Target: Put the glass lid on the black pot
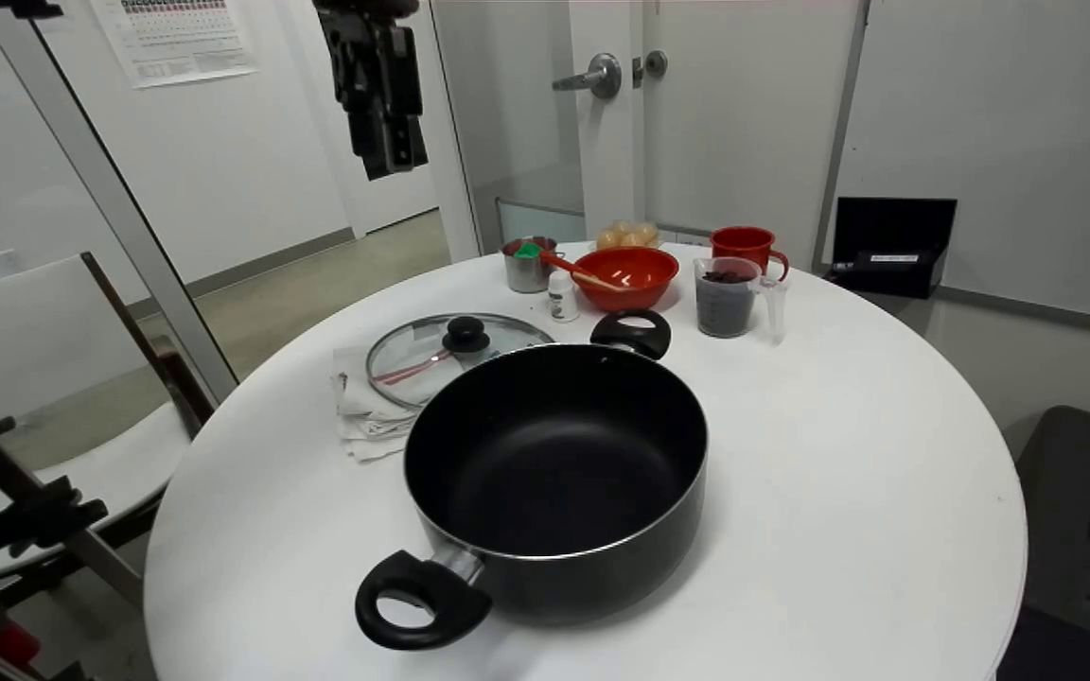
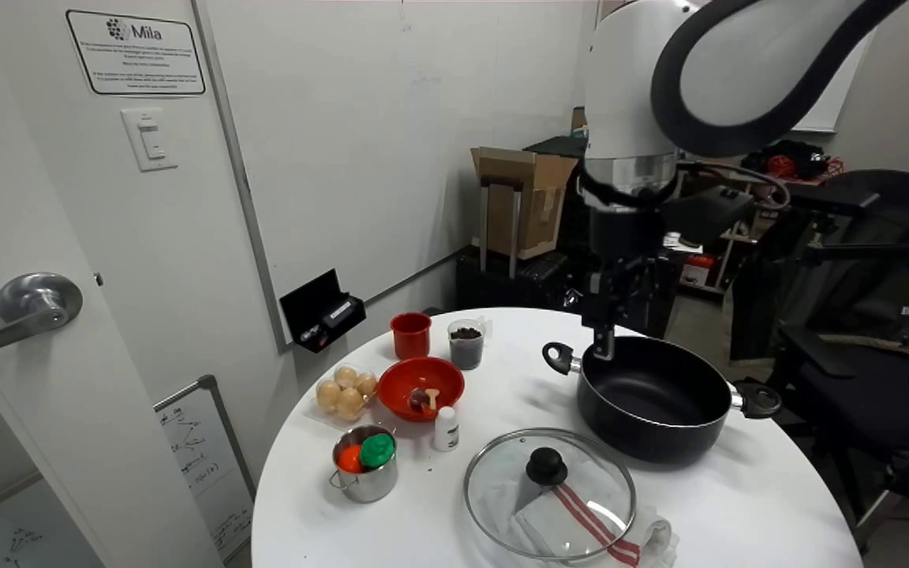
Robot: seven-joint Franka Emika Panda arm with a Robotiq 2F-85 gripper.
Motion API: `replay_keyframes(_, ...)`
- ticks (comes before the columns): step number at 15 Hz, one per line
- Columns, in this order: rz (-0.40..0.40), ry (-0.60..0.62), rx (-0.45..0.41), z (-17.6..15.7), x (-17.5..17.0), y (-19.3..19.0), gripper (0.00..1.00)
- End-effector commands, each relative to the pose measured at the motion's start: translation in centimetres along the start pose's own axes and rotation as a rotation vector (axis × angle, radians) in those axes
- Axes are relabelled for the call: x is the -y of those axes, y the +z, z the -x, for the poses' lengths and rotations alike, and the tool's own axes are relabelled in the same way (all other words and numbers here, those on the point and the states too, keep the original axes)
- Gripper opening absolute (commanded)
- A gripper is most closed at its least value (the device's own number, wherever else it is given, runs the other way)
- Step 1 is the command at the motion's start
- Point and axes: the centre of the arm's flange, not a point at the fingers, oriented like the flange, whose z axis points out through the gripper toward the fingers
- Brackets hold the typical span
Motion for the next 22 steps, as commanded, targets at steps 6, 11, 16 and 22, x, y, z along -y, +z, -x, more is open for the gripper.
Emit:
replay_keyframes(6,0.093,0.023,0.004,-7.9,5.1,9.3,1.0)
replay_keyframes(11,0.102,0.029,0.026,-10.4,5.7,14.4,1.0)
replay_keyframes(16,0.085,0.032,0.065,-12.0,5.7,18.1,1.0)
replay_keyframes(22,0.067,0.05,0.132,-12.4,5.6,20.2,1.0)
